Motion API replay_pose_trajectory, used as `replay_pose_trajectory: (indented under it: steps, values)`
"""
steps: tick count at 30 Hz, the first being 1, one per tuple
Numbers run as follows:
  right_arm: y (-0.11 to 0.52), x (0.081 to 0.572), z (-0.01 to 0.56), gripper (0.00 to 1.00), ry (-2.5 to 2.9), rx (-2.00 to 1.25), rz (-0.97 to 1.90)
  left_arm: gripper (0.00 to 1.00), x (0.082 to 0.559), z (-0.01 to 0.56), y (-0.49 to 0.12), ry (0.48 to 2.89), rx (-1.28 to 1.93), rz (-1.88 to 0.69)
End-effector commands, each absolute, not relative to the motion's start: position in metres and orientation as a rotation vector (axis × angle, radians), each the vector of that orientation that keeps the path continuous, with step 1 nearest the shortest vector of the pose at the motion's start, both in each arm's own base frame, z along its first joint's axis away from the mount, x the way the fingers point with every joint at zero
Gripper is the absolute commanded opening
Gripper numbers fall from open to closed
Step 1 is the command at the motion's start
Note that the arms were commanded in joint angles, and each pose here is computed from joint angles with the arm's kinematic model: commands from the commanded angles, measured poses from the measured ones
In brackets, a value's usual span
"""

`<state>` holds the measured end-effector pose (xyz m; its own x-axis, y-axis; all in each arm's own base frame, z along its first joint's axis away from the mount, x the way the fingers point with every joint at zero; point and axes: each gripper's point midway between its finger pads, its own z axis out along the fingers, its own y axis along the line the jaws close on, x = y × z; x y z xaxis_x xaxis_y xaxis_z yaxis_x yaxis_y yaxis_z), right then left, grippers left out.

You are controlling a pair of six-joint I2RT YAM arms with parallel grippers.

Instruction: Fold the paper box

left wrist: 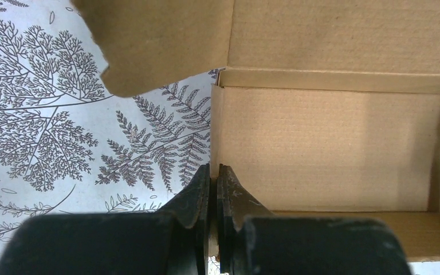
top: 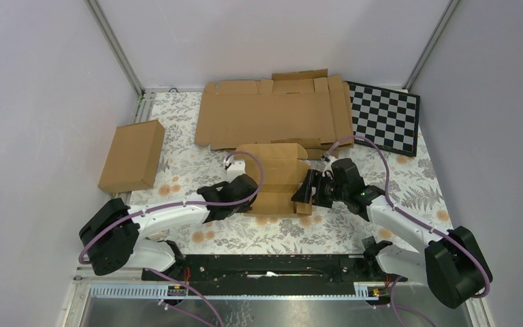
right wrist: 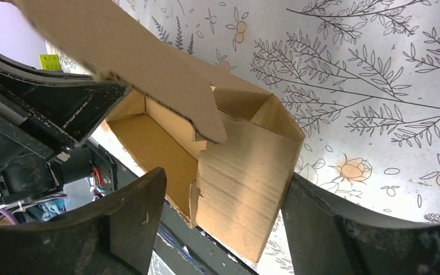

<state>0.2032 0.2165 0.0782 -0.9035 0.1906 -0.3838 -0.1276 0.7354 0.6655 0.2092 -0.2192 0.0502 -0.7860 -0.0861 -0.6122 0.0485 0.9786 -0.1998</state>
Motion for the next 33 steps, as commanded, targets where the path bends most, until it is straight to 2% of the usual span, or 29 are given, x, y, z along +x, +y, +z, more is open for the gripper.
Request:
replay_pose_trajectory:
  steps: [1,7,12,15,24,33]
  values:
    - [0.232,0.208,0.101,0.79,2.442,0.006,1.12,0.0,0.218,0.06,-0.233,2.41,-0.027,-0.311]
    - [0.219,0.208,0.085,0.76,2.524,0.001,0.986,0.0,0.218,0.059,-0.232,2.413,-0.029,-0.299]
    - [0.196,0.209,0.064,0.8,2.587,-0.011,0.781,0.0,0.218,0.061,-0.232,2.41,-0.033,-0.296]
    - [0.191,0.208,0.058,0.75,2.592,-0.008,0.745,0.0,0.219,0.06,-0.231,2.41,-0.036,-0.289]
    - [0.192,0.205,0.06,0.67,2.591,-0.012,0.769,0.0,0.219,0.061,-0.229,2.411,-0.051,-0.272]
    - [0.217,0.199,0.097,0.65,2.496,0.039,1.026,0.0,0.219,0.056,-0.227,2.416,-0.061,-0.249]
